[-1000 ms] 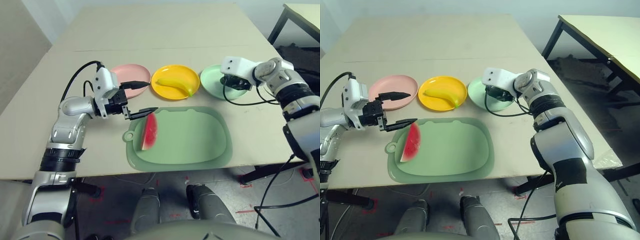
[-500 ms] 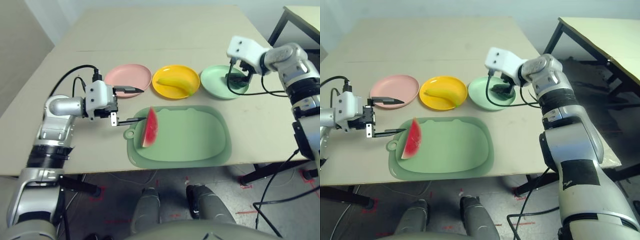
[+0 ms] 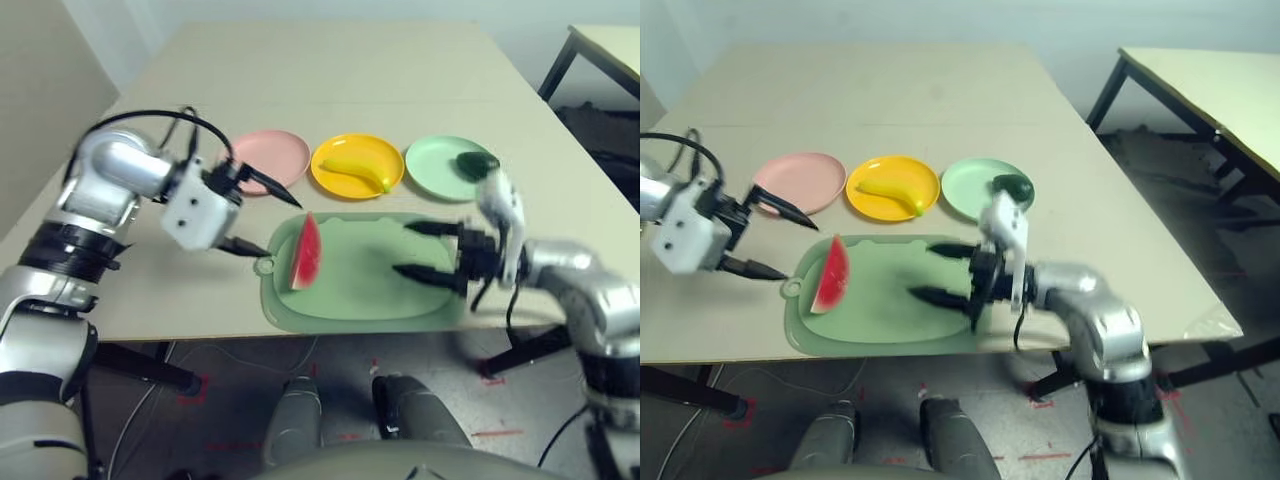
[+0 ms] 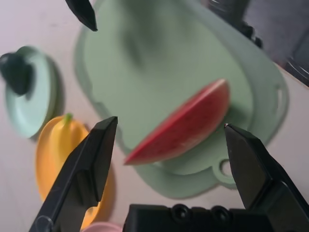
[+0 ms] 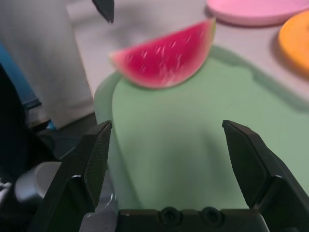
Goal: Place the fruits into color-matched plates.
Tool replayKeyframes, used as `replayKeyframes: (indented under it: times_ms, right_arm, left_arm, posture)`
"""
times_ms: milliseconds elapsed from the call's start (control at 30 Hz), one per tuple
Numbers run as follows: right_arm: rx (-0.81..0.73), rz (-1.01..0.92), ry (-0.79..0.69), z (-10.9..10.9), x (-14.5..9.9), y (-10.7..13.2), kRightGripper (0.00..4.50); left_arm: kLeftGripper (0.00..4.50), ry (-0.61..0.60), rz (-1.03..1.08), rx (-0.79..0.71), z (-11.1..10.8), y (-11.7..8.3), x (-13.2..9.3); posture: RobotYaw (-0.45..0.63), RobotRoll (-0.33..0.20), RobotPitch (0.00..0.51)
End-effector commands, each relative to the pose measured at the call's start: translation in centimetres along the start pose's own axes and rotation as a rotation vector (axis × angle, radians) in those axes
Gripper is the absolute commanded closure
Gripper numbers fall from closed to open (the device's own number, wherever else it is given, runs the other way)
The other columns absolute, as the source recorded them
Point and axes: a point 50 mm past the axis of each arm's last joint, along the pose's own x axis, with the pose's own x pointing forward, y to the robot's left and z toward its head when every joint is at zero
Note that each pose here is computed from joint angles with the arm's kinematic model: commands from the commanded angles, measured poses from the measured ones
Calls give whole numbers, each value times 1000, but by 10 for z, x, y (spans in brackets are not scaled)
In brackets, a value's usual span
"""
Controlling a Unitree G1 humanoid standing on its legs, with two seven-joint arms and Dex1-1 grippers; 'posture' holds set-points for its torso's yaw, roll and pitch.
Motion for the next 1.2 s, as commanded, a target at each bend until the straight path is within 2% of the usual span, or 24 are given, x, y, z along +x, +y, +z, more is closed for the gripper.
replayKeyframes:
  times_ms: [33,233,400,533,733,967,1167,1200]
  right_arm:
    - [-77,-63,-124,-5,5,5,40]
    - [-224,-193,-236,-20,5,-1,40]
    - [-358,-151,-184,-36,-2,4,40]
    - [-375,-126,-142,-46,-11,7,40]
    - [-346,-194,-147,-47,-17,4,40]
    - [-332,-240,-140,-48,-21,3,40]
    - [-344,-240,-126,-49,-24,4,40]
    - [-343,-241,-125,-49,-24,4,11]
  left_arm:
    - [0,35,-95,75,-5,-1,7]
    - [0,45,-149,150,-15,-1,21]
    - [0,48,-178,163,-21,-4,30]
    - [0,28,-193,180,-22,-5,40]
    - [0,-10,-203,174,-23,-5,56]
    - [0,-57,-185,33,-23,-3,71]
    - [0,20,-251,-159,-33,-17,74]
    - [190,36,-259,-193,-35,-20,75]
  posture:
    - [38,0,145]
    - [29,0,153]
    - [14,0,150]
    - [3,0,148]
    - [-16,0,141]
    - [-42,0,132]
    - [-43,0,131]
    - [-42,0,130]
